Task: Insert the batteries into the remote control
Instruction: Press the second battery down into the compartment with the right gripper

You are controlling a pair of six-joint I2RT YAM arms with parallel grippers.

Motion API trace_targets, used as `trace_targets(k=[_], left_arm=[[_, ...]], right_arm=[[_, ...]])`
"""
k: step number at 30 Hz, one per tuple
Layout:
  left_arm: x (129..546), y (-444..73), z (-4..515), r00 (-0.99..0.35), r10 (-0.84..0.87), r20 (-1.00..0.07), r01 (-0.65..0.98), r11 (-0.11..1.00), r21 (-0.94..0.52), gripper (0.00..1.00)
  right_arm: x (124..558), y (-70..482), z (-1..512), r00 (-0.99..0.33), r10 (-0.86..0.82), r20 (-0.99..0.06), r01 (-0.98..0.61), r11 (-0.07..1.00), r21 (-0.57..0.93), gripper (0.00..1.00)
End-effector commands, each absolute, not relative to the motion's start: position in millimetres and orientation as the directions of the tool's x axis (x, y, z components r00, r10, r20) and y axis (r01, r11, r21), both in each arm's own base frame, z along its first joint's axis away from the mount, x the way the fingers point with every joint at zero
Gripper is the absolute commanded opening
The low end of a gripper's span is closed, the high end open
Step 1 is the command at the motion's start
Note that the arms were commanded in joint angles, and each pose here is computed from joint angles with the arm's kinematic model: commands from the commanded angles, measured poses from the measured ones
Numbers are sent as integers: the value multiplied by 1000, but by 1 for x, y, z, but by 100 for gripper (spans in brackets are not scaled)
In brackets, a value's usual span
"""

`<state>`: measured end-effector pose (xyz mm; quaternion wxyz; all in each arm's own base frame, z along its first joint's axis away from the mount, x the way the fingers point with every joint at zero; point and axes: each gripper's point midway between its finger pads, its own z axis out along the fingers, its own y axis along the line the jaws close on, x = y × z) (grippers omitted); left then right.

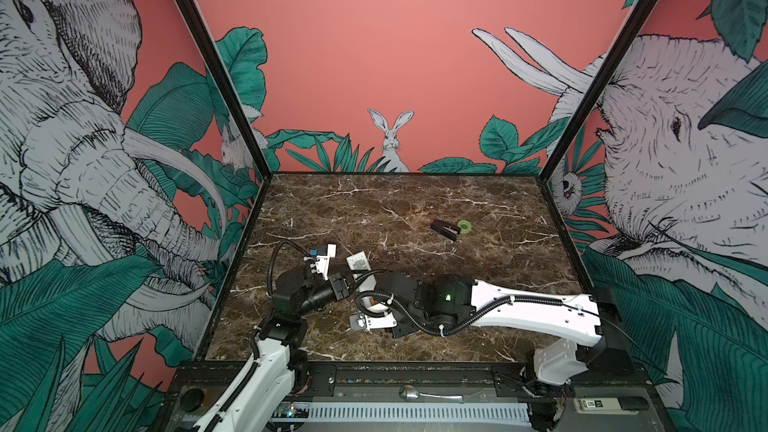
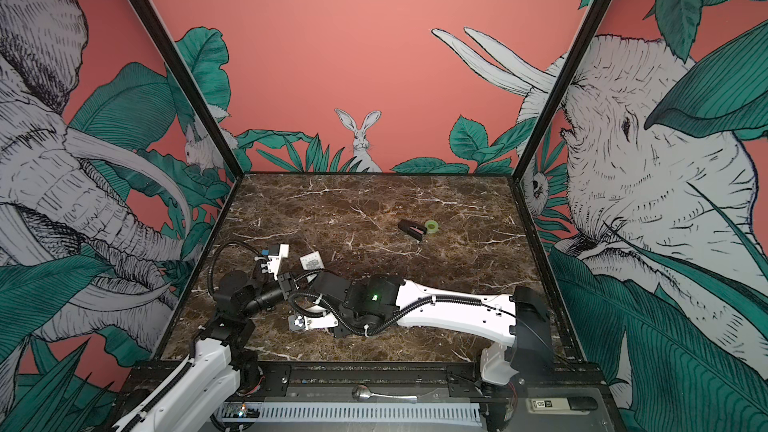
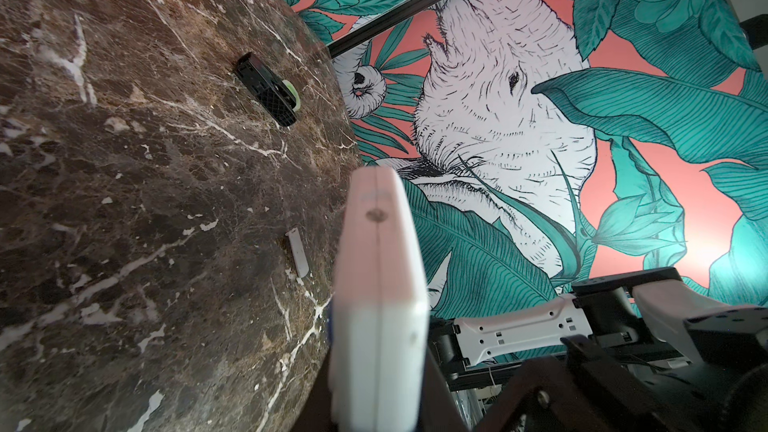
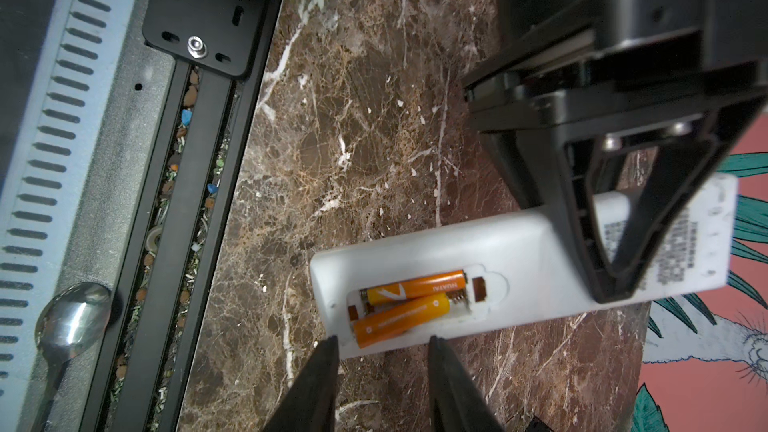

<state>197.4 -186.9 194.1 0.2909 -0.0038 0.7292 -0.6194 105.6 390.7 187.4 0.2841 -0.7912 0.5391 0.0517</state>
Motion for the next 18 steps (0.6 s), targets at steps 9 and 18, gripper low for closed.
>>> trace_targets(k=[9,18], left_arm=[[196,-188,217,-805,-365,-468,421,205,-883,0],[196,-187,216,-806,-365,-466,418,207,-884,0]], right_arm=[[110,394,178,422,-844,-332,-873,-279,-400,35],[117,396,177,418,-850,-321,-866,-265,-425,30]])
